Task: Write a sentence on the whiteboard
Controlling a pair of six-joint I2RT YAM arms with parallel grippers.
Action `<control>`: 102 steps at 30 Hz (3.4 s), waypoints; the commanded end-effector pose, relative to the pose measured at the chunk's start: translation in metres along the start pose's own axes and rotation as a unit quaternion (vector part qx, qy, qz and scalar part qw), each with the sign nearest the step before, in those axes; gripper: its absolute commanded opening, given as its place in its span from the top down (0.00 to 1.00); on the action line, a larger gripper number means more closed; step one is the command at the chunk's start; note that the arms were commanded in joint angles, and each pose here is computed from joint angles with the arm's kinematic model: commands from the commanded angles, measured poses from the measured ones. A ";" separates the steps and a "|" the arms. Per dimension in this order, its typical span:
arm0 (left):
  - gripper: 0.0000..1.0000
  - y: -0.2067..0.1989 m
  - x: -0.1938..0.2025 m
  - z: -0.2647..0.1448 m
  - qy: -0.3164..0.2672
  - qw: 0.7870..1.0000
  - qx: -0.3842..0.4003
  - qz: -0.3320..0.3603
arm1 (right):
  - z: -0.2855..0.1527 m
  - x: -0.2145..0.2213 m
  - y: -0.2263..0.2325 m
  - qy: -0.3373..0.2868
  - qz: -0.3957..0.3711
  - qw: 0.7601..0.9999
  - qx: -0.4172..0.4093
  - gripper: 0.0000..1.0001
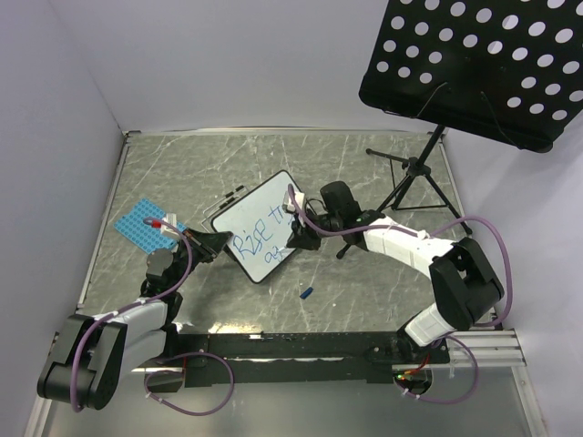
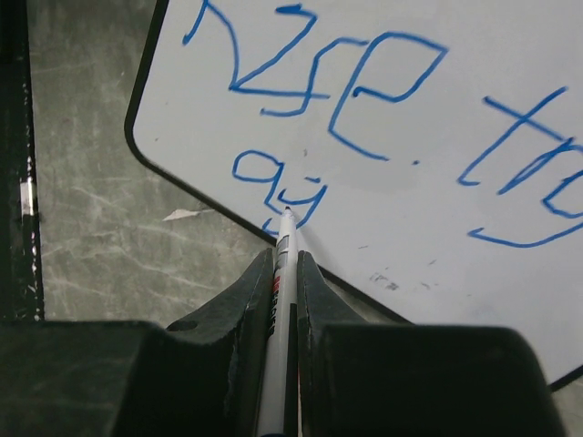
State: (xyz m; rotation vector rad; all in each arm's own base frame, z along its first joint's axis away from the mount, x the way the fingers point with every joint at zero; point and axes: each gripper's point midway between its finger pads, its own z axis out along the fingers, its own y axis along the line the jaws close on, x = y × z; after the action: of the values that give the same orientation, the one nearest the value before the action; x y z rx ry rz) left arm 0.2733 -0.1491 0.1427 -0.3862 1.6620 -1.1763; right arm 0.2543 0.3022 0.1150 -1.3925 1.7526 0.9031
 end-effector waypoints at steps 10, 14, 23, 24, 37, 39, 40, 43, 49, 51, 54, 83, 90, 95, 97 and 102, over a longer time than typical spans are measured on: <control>0.99 -0.004 0.012 -0.015 0.005 1.000 0.026 0.005 | -0.009 -0.052 -0.017 -0.060 -0.028 0.998 0.023 1.00; 0.99 -0.003 0.013 -0.015 0.005 1.000 0.025 0.004 | -0.006 -0.050 -0.018 -0.057 -0.025 0.998 0.021 1.00; 0.99 -0.004 0.014 -0.014 0.008 1.000 0.027 0.001 | 0.003 -0.047 -0.013 -0.050 -0.021 0.998 0.009 1.00; 0.99 -0.004 0.014 -0.014 0.007 1.000 0.027 0.002 | 0.004 -0.046 -0.013 -0.048 -0.020 0.999 0.008 1.00; 0.99 -0.004 0.013 -0.015 0.006 1.000 0.027 0.004 | 0.009 -0.034 -0.012 -0.033 -0.011 0.999 0.003 1.00; 0.99 -0.003 0.013 -0.015 0.005 1.000 0.025 0.003 | 0.010 -0.031 -0.010 -0.030 -0.010 1.000 0.001 1.00; 0.99 -0.004 0.013 -0.015 0.005 1.000 0.026 0.003 | 0.011 -0.029 -0.010 -0.028 -0.010 1.000 0.000 1.00; 0.99 -0.004 0.012 -0.014 0.005 1.000 0.026 0.004 | 0.011 -0.027 -0.009 -0.025 -0.009 1.000 -0.001 1.00; 0.99 -0.004 0.011 -0.013 0.005 1.000 0.026 0.005 | 0.011 -0.024 -0.005 -0.022 -0.009 1.000 -0.009 1.00; 0.99 -0.004 0.012 -0.013 0.006 1.000 0.026 0.005 | 0.010 -0.022 -0.003 -0.020 -0.007 1.000 -0.011 1.00; 0.99 -0.004 0.012 -0.013 0.005 1.000 0.025 0.005 | 0.009 -0.020 0.000 -0.019 -0.009 1.000 -0.014 1.00; 0.99 -0.001 0.014 -0.015 0.006 1.000 0.021 0.008 | -0.009 -0.036 0.005 -0.041 -0.014 0.999 -0.013 1.00; 0.99 0.000 0.014 -0.015 0.006 1.000 0.020 0.011 | -0.029 -0.058 0.000 -0.072 -0.015 0.997 0.002 1.00; 0.99 0.000 0.015 -0.016 0.007 1.000 0.019 0.013 | -0.032 -0.052 -0.011 -0.072 -0.003 0.997 0.009 1.00; 0.99 0.001 0.014 -0.016 0.006 1.000 0.019 0.013 | -0.034 -0.049 -0.015 -0.074 0.002 0.997 0.012 1.00; 0.99 0.000 0.015 -0.016 0.007 1.000 0.020 0.014 | -0.035 -0.045 -0.023 -0.074 0.013 0.997 0.018 1.00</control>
State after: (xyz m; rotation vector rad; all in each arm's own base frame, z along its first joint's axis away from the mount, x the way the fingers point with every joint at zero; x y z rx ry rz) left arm 0.2718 -0.1513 0.1468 -0.3651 1.6502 -1.1849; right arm 0.2764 0.2877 0.1515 -1.2605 1.7416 0.9398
